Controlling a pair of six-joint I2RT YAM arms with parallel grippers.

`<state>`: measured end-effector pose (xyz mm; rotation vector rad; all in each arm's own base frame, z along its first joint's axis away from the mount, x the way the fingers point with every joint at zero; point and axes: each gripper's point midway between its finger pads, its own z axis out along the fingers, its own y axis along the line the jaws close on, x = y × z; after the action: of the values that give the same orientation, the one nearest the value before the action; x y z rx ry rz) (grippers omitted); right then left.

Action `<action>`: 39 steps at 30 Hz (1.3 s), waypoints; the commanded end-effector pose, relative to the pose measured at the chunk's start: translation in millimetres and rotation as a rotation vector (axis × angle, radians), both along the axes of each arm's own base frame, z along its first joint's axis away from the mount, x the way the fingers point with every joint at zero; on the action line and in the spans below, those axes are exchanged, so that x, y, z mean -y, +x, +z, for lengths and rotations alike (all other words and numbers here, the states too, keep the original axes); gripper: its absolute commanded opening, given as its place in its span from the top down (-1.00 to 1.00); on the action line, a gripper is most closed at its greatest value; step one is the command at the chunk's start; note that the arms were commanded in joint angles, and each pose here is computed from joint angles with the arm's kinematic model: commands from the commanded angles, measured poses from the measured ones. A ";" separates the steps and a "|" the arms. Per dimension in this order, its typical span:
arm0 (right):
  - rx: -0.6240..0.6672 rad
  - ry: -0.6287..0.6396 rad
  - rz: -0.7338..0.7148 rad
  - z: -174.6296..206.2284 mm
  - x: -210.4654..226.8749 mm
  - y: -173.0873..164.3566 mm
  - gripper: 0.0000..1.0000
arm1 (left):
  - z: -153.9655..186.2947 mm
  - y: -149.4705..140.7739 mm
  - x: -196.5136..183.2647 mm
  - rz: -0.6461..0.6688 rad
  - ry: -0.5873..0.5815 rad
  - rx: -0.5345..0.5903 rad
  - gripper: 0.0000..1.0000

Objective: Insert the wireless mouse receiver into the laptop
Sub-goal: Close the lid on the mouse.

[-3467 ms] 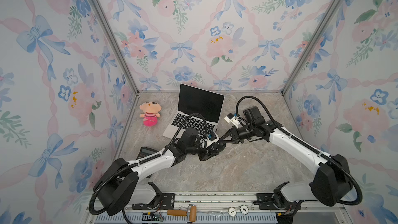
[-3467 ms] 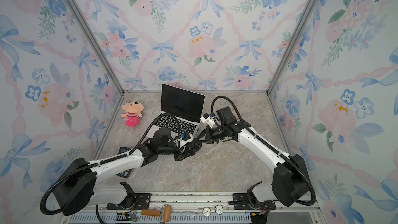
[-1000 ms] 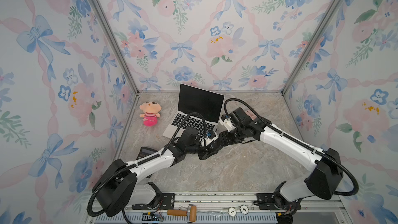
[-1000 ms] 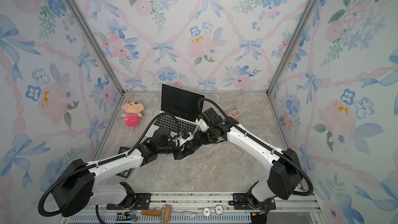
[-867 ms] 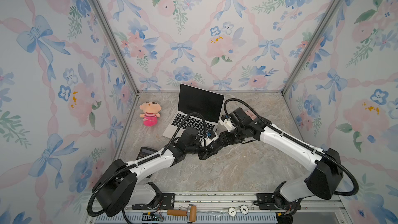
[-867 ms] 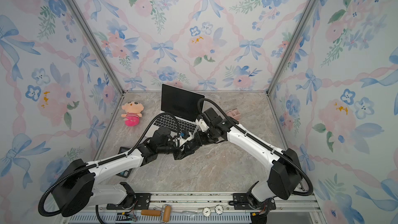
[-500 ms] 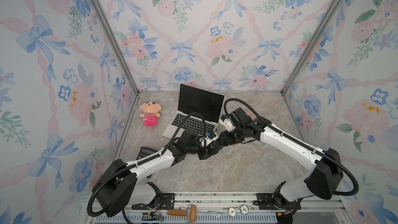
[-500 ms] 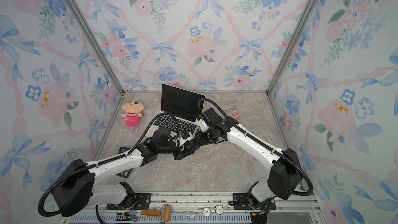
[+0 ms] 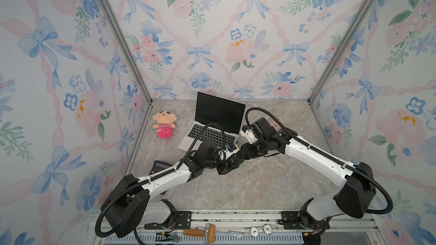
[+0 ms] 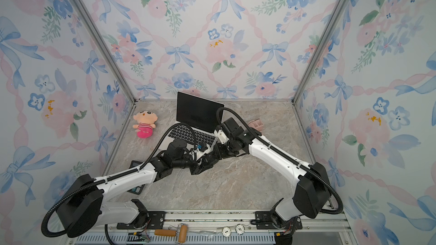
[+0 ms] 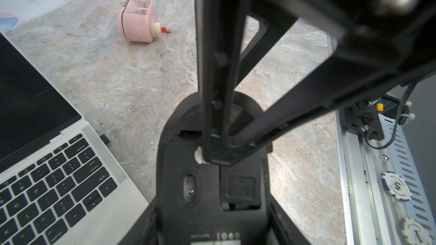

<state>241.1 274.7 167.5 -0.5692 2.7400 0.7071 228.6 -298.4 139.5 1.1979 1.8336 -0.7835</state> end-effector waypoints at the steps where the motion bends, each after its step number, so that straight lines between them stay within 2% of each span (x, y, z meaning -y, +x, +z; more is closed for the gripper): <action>1: 0.038 0.002 -0.012 12.7 1.8 3.7 -0.07 | 17.8 2.1 1.1 -0.001 -0.055 0.029 1.00; 27: 0.054 0.006 -0.005 9.4 -11.5 -4.2 -0.08 | 18.1 5.5 -0.7 0.020 -0.063 0.026 1.00; 34: 0.138 0.082 -0.093 47.7 -11.2 10.6 -0.32 | 17.7 9.8 -3.0 0.055 -0.061 0.024 1.00; 39: 0.170 0.166 -0.176 67.4 -5.6 20.2 -0.35 | 17.4 14.4 -4.6 0.091 -0.067 0.013 1.00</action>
<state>250.4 280.9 204.0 -0.4236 2.6080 0.7365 236.6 -295.0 144.8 1.1263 1.8560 -0.7788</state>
